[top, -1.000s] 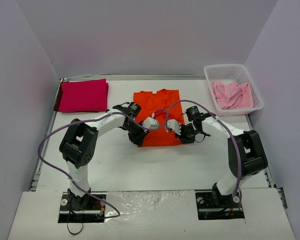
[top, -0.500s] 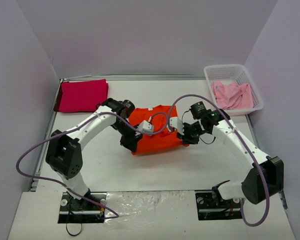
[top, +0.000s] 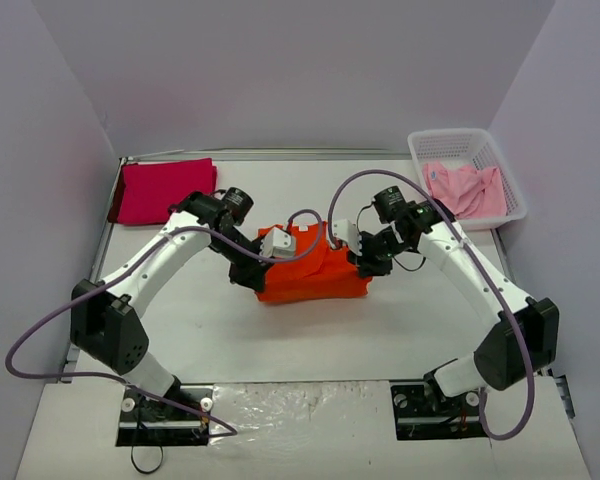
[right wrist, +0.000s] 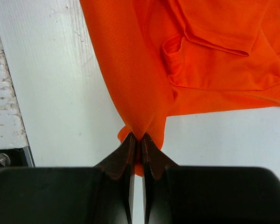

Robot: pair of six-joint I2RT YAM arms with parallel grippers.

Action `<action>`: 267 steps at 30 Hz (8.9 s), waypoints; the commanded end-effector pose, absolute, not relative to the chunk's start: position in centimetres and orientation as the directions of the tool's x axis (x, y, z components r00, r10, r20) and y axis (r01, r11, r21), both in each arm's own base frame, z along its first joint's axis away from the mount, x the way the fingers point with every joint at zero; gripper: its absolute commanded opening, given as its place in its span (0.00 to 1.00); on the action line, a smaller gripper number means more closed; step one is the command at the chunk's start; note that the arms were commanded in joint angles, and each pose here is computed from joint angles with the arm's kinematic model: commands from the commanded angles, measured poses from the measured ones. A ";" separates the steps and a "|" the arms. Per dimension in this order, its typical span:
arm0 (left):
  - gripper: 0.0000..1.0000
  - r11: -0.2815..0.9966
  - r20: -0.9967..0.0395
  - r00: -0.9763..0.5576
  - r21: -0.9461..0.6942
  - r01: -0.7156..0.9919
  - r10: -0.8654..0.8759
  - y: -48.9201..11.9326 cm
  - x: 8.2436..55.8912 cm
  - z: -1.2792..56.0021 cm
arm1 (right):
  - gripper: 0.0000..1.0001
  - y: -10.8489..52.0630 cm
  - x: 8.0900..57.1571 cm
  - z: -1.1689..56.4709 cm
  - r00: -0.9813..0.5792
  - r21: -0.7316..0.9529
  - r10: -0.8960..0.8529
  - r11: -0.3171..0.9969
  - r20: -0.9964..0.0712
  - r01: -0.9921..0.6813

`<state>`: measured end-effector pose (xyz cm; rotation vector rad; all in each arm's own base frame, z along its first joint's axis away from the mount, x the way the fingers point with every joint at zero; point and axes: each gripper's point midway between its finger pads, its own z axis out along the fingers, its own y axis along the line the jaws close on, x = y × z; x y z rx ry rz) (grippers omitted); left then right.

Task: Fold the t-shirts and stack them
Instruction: Fold the long partially folded tshirt into a neat square, then put the neatly folded tshirt into the corner of the board with the left arm

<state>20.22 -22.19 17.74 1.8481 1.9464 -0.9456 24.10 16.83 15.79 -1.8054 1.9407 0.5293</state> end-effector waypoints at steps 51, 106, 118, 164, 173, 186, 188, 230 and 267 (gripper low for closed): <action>0.02 0.275 -0.531 -0.206 0.054 0.960 0.822 -19.9 43.7 10.8 | 0.00 19.1 48.1 6.8 -0.099 -0.071 -0.816 0.170 -0.570 -0.983; 0.94 0.915 -0.803 -0.591 -0.294 0.278 -0.079 -2.3 36.9 22.9 | 0.74 35.4 31.1 7.0 0.056 -0.534 -0.933 0.154 -0.356 -0.831; 0.94 0.943 -0.839 -0.542 -0.221 0.251 -0.052 -1.1 35.6 23.2 | 0.75 37.4 31.9 3.7 0.045 -0.521 -0.938 0.150 -0.344 -0.840; 0.94 0.448 -0.186 -0.910 -0.894 0.000 -0.370 -17.5 36.8 9.7 | 0.00 39.0 34.3 8.7 0.008 -0.538 -0.919 0.223 -0.394 -0.813; 0.94 0.428 -0.098 -0.916 -0.900 -0.086 -0.390 -19.3 38.1 6.1 | 0.00 39.1 34.5 9.7 0.010 -0.545 -0.916 0.229 -0.400 -0.806; 0.94 0.391 -0.130 -0.908 -0.920 -0.040 -0.399 -21.7 41.0 6.1 | 0.00 39.0 34.3 8.8 0.006 -0.531 -0.921 0.219 -0.389 -0.819; 0.94 0.375 -0.126 -0.912 -0.926 -0.032 -0.390 -22.3 41.1 6.1 | 0.00 39.0 34.3 8.8 0.003 -0.530 -0.922 0.221 -0.388 -0.819; 0.02 0.860 -0.461 -0.880 -0.398 0.318 0.112 -16.7 47.2 10.7 | 1.00 15.9 28.0 6.5 -0.392 -0.032 -0.832 0.438 -0.393 -0.898; 0.02 0.979 -0.742 -0.657 0.201 -0.027 0.134 4.7 52.8 29.5 | 1.00 14.1 25.5 0.3 -0.457 0.049 -0.868 0.456 -0.197 -0.888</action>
